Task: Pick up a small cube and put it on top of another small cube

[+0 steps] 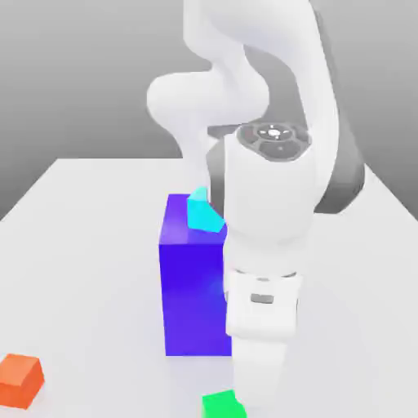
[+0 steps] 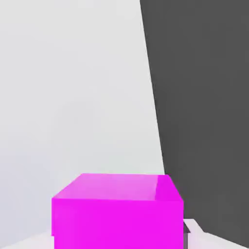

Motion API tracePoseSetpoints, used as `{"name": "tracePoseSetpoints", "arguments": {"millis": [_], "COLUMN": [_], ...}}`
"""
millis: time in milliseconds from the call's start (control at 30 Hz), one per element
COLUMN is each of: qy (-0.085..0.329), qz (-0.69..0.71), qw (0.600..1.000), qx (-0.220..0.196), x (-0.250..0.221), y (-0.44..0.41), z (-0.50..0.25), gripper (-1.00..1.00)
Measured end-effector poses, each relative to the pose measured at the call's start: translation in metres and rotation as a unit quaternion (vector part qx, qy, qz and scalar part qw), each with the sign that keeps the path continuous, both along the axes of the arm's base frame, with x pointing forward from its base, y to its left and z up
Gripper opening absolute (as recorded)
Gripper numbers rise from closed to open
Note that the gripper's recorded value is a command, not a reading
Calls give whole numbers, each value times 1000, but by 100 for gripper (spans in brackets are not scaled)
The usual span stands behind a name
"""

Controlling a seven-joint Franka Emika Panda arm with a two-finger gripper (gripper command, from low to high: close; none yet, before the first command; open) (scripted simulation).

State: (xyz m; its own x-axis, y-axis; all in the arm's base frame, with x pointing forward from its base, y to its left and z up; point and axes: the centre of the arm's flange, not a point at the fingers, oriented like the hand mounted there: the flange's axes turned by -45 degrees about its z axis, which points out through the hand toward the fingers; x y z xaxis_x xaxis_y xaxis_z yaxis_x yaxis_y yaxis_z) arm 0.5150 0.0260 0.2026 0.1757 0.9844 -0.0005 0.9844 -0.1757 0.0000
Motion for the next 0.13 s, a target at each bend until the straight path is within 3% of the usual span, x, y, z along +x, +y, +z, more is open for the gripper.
{"name": "tracePoseSetpoints", "arguments": {"millis": [33, 133], "qy": [0, 1], "qz": [-2, -2], "qw": [1000, 1000], "qx": [0, 0], "x": [-1, -1], "y": [-3, -3], "z": [-14, -14], "gripper": [100, 100]}}
